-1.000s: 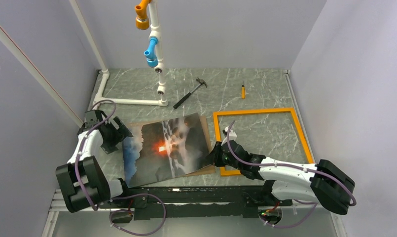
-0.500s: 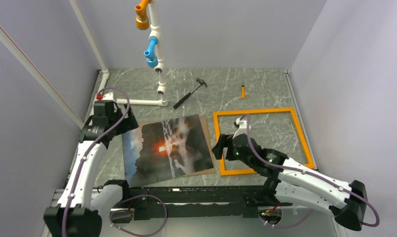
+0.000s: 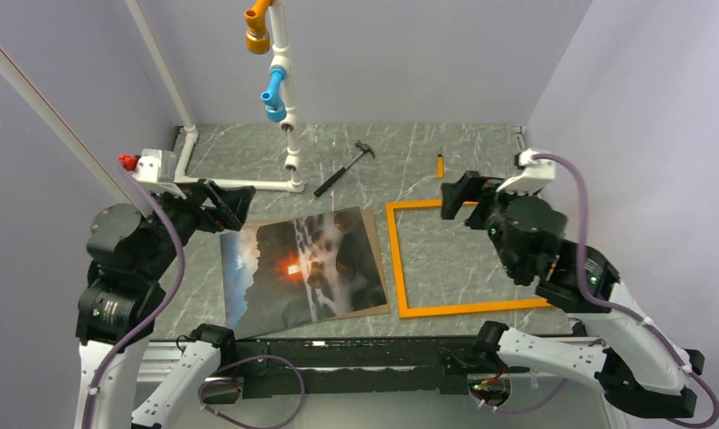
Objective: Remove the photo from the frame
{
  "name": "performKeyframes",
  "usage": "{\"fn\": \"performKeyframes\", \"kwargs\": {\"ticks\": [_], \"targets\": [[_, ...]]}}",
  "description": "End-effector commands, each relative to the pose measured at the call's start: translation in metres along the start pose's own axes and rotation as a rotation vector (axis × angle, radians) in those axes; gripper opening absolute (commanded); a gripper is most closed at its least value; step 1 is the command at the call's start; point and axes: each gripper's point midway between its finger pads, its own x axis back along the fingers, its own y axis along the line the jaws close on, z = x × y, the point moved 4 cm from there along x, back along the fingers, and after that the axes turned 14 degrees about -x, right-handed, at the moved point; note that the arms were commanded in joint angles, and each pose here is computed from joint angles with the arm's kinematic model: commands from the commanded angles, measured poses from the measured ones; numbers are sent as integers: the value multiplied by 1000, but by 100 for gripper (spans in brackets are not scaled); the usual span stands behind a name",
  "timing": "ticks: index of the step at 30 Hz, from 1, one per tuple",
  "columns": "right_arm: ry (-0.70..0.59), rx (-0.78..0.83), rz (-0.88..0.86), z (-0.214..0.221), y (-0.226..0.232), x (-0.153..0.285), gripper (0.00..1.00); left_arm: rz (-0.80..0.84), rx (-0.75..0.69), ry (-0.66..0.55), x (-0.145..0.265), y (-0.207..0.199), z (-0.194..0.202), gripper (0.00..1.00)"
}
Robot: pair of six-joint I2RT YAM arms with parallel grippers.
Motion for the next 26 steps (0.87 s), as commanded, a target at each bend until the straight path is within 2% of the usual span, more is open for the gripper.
{"fn": "performKeyframes", "kwargs": {"ticks": [1, 5, 15, 21, 23, 26], "targets": [[-146, 101, 139, -47, -25, 17, 100, 107, -60, -193, 20, -20, -52, 98], [-207, 121, 190, -66, -32, 24, 100, 75, -122, -285, 33, -17, -71, 99], [-263, 124, 191, -79, -34, 29, 100, 28, -175, -313, 30, -10, -77, 99], [-240, 51, 154, -83, -32, 37, 100, 26, -207, -320, 35, -10, -83, 99], [-197, 61, 104, -76, -25, 34, 100, 23, -215, -323, 37, -10, -84, 99], [-159, 18, 138, -75, -22, 35, 100, -12, -223, -315, 39, -5, -84, 99]]}}
